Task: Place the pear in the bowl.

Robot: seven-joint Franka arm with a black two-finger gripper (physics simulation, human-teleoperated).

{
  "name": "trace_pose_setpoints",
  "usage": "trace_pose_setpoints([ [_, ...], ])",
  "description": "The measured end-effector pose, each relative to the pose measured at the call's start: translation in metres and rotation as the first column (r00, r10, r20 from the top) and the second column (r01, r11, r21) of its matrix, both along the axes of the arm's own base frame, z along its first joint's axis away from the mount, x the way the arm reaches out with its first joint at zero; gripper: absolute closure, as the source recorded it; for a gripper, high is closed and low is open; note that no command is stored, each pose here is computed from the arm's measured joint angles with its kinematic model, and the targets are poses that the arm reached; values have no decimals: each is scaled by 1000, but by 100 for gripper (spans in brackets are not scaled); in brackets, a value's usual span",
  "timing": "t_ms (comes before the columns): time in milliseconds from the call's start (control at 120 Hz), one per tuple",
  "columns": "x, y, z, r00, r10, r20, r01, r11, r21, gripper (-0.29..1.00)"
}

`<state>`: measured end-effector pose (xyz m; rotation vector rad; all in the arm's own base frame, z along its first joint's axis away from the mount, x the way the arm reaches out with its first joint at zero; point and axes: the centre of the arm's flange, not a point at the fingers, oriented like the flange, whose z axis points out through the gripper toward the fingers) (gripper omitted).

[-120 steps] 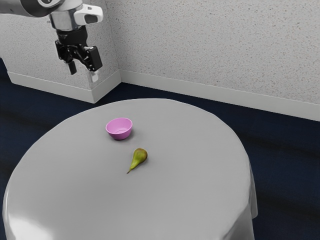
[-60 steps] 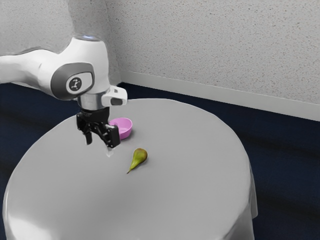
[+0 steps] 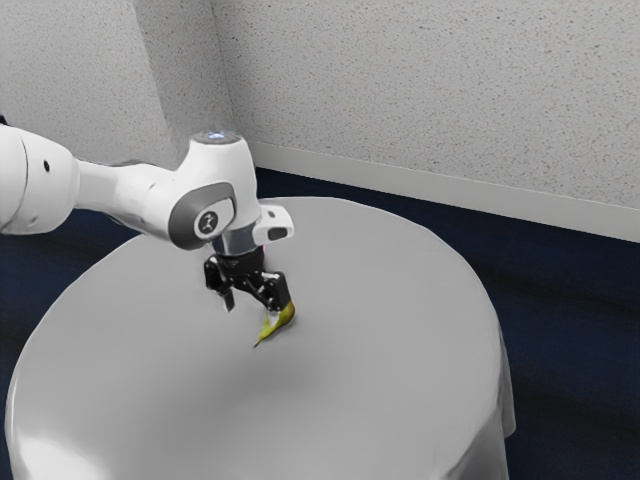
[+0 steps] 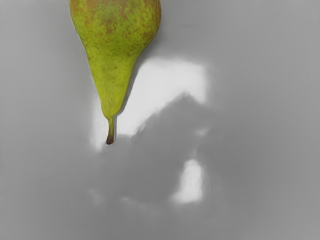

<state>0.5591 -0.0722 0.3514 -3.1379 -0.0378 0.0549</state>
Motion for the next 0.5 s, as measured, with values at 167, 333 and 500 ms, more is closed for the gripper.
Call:
trace_pose_setpoints([
  [167, 28, 29, -23, 998, 61, 14, -61, 998, -11, 0],
  [333, 57, 29, -25, 997, 51, 51, -50, 998, -28, 0],
  [500, 68, 27, -37, 998, 50, 22, -49, 997, -57, 0],
])
